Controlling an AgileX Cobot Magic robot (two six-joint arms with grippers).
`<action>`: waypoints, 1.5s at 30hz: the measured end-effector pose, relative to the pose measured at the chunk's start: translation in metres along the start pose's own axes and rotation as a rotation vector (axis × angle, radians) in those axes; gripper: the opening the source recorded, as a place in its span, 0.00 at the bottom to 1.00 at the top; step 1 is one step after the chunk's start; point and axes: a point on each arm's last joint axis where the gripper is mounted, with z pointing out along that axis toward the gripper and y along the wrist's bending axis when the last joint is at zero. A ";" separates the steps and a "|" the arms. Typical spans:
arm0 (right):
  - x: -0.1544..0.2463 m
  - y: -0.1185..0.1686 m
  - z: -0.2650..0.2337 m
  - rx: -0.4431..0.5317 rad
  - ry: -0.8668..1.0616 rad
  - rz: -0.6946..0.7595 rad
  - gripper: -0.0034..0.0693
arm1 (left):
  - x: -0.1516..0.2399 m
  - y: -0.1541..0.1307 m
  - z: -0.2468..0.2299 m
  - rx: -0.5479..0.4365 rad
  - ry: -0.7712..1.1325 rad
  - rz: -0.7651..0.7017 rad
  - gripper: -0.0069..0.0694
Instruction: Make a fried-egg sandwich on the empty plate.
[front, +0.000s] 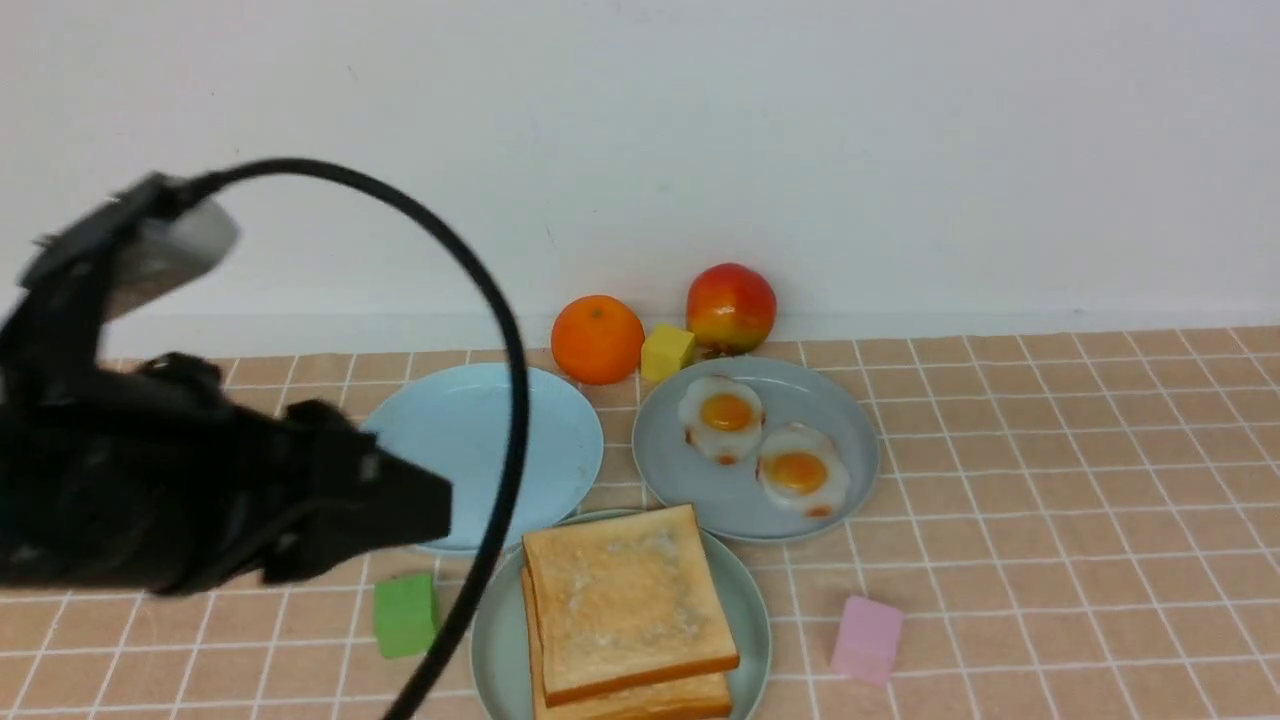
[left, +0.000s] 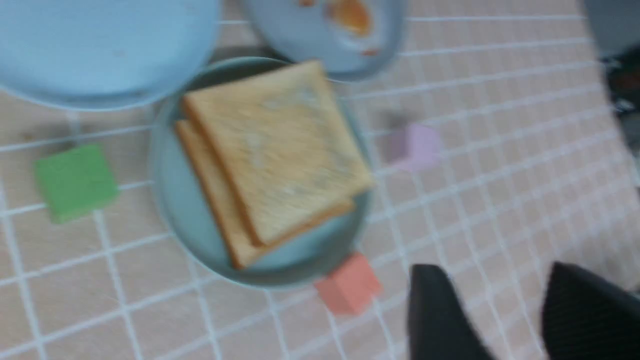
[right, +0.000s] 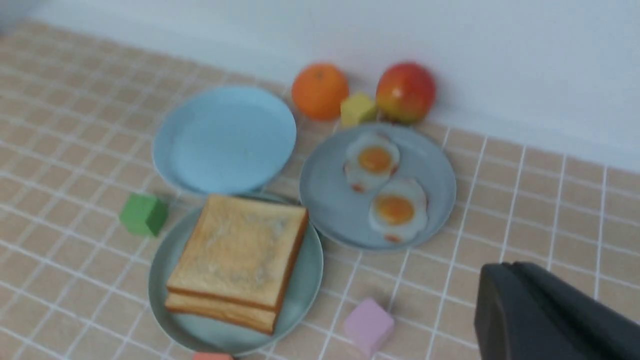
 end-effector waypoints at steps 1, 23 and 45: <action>0.000 0.000 0.000 -0.001 -0.004 0.001 0.03 | 0.001 -0.001 -0.001 0.004 0.001 0.001 0.41; 0.116 -0.015 0.005 -0.092 -0.193 0.101 0.04 | 0.151 -0.016 -0.116 0.261 -0.140 0.035 0.07; 0.123 -0.017 0.006 -0.056 -0.109 0.100 0.05 | 0.132 -0.009 -0.126 0.236 -0.568 0.169 0.07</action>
